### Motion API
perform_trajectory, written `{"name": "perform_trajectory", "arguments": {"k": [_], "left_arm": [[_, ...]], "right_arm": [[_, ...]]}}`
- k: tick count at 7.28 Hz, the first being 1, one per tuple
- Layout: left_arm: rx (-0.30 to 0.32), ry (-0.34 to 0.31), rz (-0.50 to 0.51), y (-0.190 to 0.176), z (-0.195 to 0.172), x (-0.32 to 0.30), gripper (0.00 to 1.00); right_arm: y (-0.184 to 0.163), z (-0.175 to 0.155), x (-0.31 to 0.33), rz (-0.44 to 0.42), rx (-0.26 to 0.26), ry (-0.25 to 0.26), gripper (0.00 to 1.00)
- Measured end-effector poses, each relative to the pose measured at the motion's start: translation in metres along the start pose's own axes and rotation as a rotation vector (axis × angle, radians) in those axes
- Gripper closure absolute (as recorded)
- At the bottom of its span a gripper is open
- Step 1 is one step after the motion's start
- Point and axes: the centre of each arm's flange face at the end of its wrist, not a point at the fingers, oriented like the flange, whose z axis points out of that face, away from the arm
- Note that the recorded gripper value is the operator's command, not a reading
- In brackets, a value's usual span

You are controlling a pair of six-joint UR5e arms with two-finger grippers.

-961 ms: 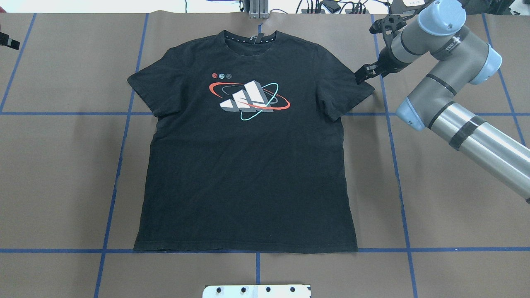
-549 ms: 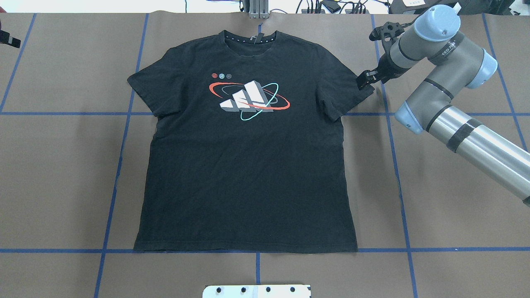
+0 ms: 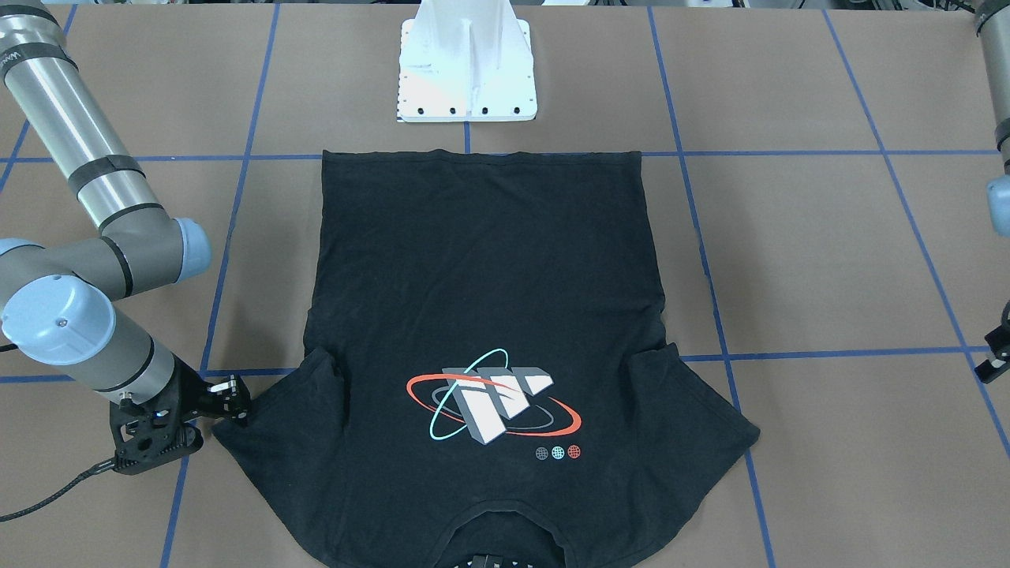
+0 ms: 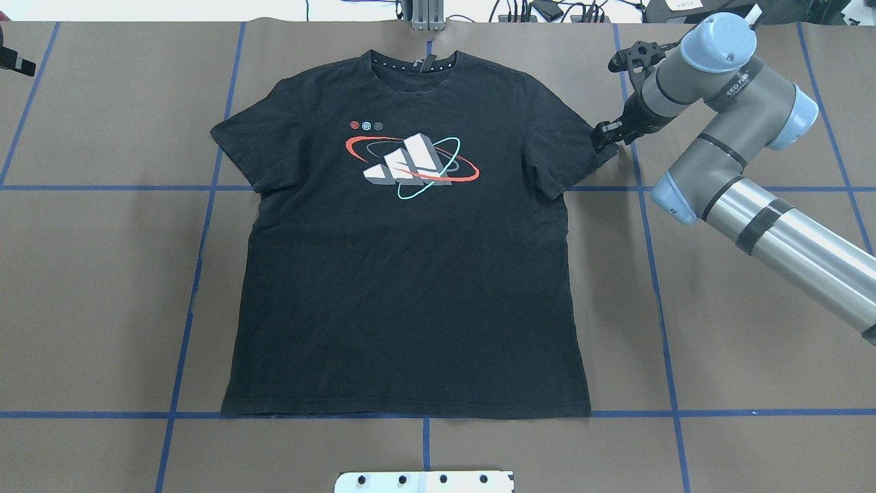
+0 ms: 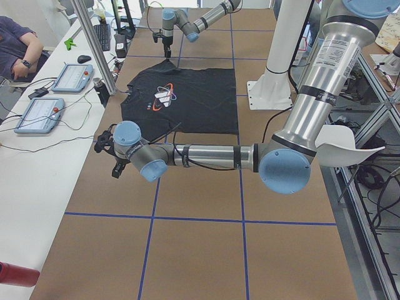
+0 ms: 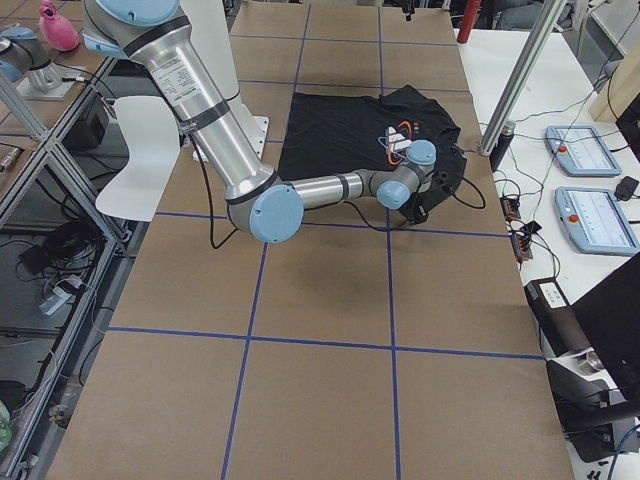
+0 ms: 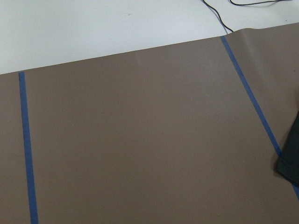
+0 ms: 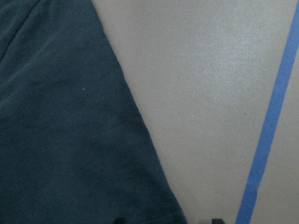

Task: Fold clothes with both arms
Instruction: 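Reach the right gripper to the black shirt's nearest sleeve and grasp it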

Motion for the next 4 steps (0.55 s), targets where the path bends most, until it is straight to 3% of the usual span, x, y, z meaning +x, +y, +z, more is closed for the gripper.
{"name": "perform_trajectory", "arguments": {"k": [2, 4], "left_arm": [[0.001, 0.001, 0.001, -0.0009, -0.0003, 0.0007, 0.01], [0.003, 0.001, 0.003, -0.0017, -0.0012, 0.0019, 0.01]], "right_arm": [[0.0015, 0.0059, 0.0014, 0.003, -0.010, 0.005, 0.41], [0.0005, 0.0087, 0.0009, 0.005, -0.015, 0.007, 0.67]]}}
